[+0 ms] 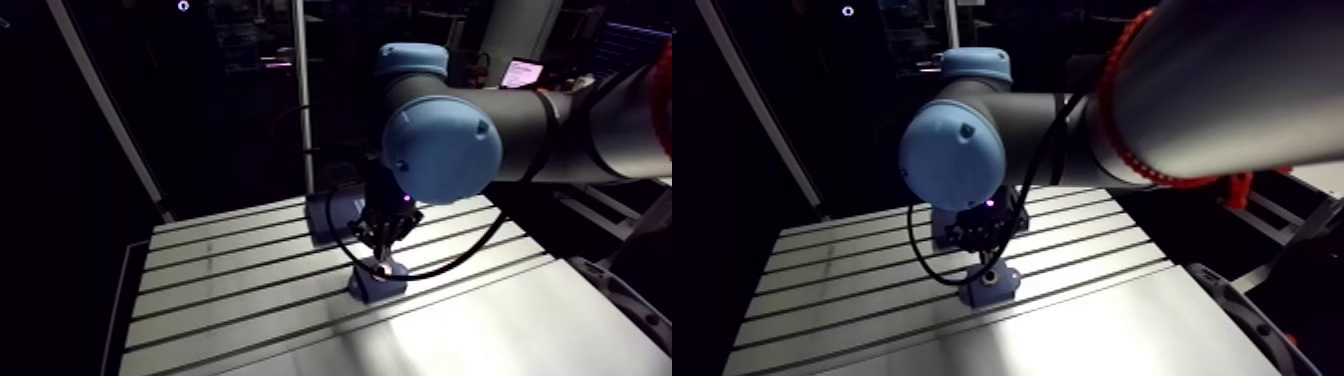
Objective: Pick up the bearing and press it into the housing until flush.
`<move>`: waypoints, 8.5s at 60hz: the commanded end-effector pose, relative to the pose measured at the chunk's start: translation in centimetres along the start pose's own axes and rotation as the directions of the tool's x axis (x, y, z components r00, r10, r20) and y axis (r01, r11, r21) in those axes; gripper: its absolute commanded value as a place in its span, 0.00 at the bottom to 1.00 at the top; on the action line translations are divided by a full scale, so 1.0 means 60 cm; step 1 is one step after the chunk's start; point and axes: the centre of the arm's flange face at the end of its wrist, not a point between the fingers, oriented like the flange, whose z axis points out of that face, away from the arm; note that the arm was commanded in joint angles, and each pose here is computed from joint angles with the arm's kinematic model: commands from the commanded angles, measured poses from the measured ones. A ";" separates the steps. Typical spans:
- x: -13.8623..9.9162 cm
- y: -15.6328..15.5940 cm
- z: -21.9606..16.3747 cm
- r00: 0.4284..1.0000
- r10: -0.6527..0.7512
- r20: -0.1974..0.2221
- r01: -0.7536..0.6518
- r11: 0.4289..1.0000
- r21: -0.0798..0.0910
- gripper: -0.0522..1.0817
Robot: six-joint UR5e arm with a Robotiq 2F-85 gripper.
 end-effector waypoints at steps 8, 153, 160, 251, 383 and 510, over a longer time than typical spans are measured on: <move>-0.002 -0.002 0.008 1.000 0.000 0.008 0.000 1.000 0.002 0.99; 0.005 0.005 0.039 0.999 -0.003 0.037 0.003 1.000 0.009 0.99; 0.003 0.006 0.040 0.999 -0.003 0.040 0.003 1.000 0.001 0.99; -0.002 -0.001 0.049 0.999 -0.027 0.027 0.027 1.000 0.001 1.00; 0.007 -0.003 -0.036 0.999 -0.032 -0.029 0.032 0.999 -0.019 0.99; 0.065 -0.206 -0.425 0.999 -0.033 -0.037 0.032 0.999 -0.033 0.06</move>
